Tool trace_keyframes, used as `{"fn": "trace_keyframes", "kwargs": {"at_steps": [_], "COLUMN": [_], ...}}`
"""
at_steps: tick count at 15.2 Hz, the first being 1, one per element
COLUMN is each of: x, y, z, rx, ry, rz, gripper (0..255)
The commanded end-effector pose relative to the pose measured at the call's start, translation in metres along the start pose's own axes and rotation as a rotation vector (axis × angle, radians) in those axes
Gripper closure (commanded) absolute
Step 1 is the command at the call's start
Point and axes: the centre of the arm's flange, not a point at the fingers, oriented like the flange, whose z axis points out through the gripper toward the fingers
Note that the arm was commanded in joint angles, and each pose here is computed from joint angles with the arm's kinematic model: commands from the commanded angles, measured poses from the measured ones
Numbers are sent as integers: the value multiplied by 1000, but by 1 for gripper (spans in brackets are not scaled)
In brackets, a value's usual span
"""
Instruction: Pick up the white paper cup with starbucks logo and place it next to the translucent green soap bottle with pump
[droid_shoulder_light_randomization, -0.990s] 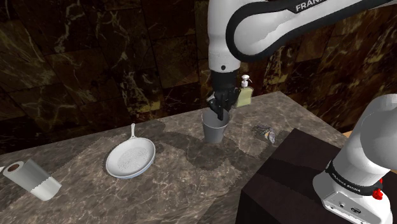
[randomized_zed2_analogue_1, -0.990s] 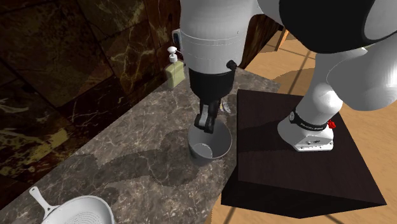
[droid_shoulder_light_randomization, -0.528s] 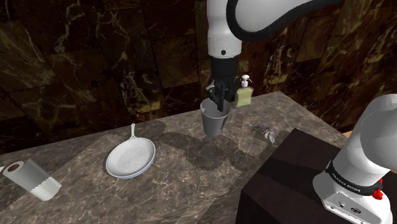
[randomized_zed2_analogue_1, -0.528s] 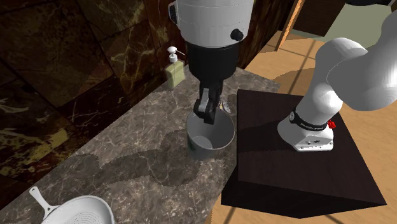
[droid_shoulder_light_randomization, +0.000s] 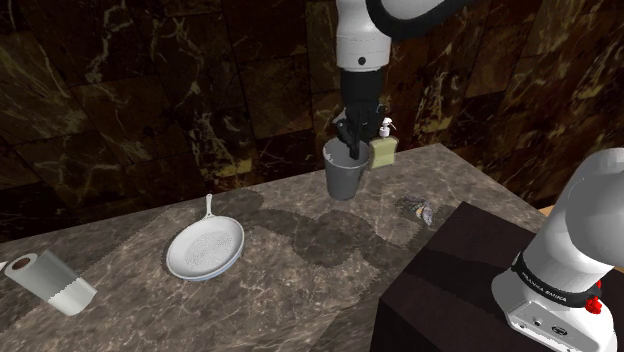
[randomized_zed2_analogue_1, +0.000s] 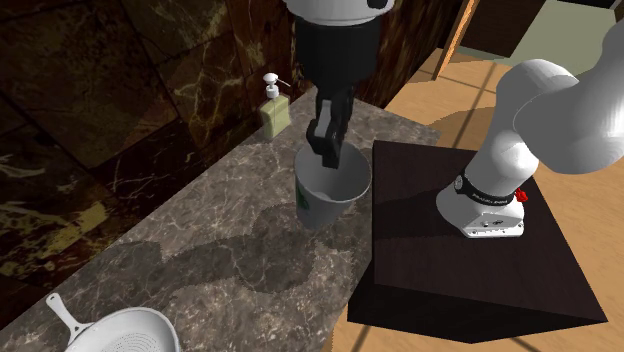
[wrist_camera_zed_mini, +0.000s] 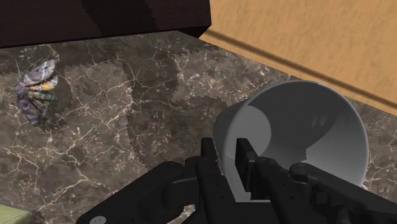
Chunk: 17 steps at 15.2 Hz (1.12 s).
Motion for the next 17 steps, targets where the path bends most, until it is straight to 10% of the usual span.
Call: {"fn": "trace_keyframes", "kwargs": {"at_steps": [1, 17], "x": [8, 60], "y": [25, 230], "z": [-3, -13], "rx": [0, 0], "ry": [0, 0], "rz": [-1, -1], "gripper": [255, 255]}}
